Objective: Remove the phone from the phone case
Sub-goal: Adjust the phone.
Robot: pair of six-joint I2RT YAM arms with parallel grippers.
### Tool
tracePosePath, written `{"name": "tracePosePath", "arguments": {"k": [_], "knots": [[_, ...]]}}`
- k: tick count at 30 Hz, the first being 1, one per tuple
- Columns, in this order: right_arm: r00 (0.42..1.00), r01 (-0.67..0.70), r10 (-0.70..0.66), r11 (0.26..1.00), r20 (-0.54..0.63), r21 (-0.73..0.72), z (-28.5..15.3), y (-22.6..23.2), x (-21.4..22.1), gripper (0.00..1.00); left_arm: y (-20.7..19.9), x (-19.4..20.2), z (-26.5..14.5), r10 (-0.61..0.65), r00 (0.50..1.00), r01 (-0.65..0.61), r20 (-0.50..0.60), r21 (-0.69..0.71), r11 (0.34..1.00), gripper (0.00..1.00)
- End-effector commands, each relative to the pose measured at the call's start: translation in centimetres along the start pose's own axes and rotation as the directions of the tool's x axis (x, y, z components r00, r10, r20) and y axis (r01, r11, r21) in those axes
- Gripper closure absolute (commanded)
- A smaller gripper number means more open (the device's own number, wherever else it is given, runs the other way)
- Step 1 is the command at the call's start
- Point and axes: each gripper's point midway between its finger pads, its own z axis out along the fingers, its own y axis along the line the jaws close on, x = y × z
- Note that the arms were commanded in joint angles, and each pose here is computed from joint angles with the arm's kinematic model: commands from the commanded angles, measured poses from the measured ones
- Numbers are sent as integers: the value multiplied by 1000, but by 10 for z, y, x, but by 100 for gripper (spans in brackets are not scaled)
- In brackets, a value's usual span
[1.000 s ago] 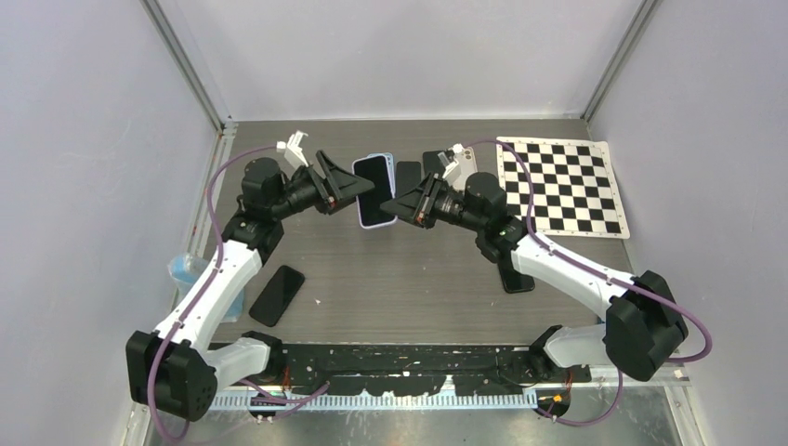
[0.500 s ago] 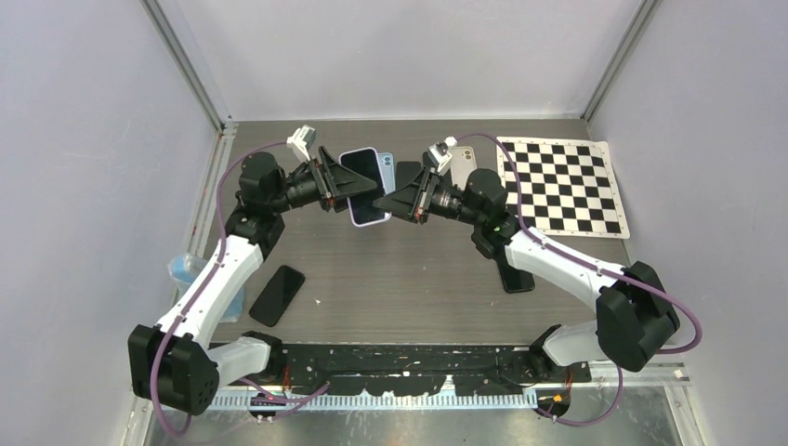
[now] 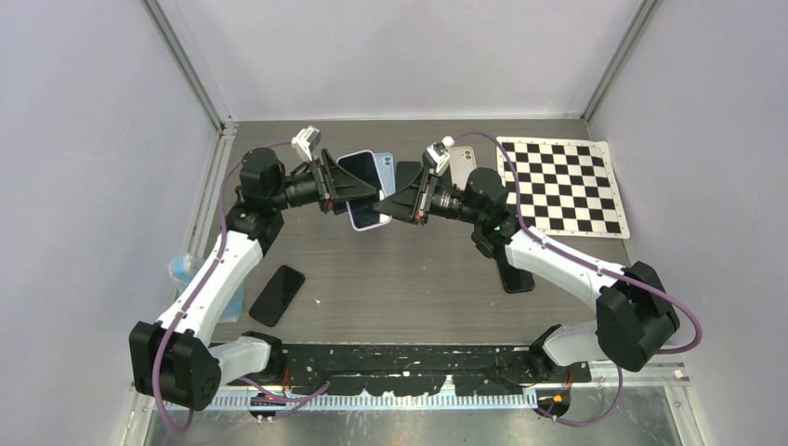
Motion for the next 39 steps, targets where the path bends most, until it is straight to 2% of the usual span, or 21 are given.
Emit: {"name": "tracePosePath", "arguments": {"k": [1, 7, 11, 21, 23, 24, 25, 26, 28, 30, 32, 34, 37, 39], "knots": [[996, 39, -43, 998, -81, -49, -1, 15, 14, 99, -31, -14, -3, 112, 993, -115, 41, 59, 992, 51], [995, 32, -37, 998, -95, -54, -3, 14, 18, 99, -26, -19, -3, 135, 988, -137, 68, 32, 990, 49], [995, 28, -33, 998, -97, -51, -5, 13, 19, 99, -22, -21, -3, 141, 987, -143, 79, 12, 990, 55], [995, 8, -12, 999, -95, -44, -2, 8, 19, 99, -23, -23, -5, 171, 980, -173, 103, 16, 985, 100], [996, 11, -15, 999, -89, -48, -3, 9, 18, 88, -22, -23, -5, 180, 977, -182, 115, 15, 983, 100], [997, 18, -22, 999, -81, -46, -3, 9, 17, 74, -21, -23, -6, 181, 976, -184, 118, 15, 983, 100], [997, 20, -22, 999, -70, -35, -4, 6, 16, 68, -20, -24, -6, 181, 976, -184, 123, 15, 983, 100], [998, 24, -26, 999, -63, -34, -5, 7, 15, 53, -21, -24, -6, 181, 975, -185, 129, 18, 983, 100], [998, 41, -42, 999, -40, -30, -9, 6, 13, 37, -21, -26, -6, 180, 973, -186, 145, 26, 982, 100], [998, 65, -65, 997, -11, -31, -13, 5, 12, 26, -25, -31, -6, 172, 969, -182, 174, 40, 983, 100], [996, 84, -84, 996, 14, -30, -16, 5, 11, 20, -32, -37, -7, 160, 963, -177, 218, 64, 982, 100], [995, 88, -87, 996, 45, -26, -18, 5, 8, 18, -36, -45, -8, 141, 952, -170, 273, 84, 982, 100], [989, 106, -101, 993, 104, -45, -18, 12, 4, 21, -39, -57, -12, 98, 928, -147, 359, 111, 983, 100], [987, 133, -127, 989, 101, -61, -15, 19, 8, 23, -38, -63, -15, 56, 913, -117, 404, 129, 985, 100]]}}
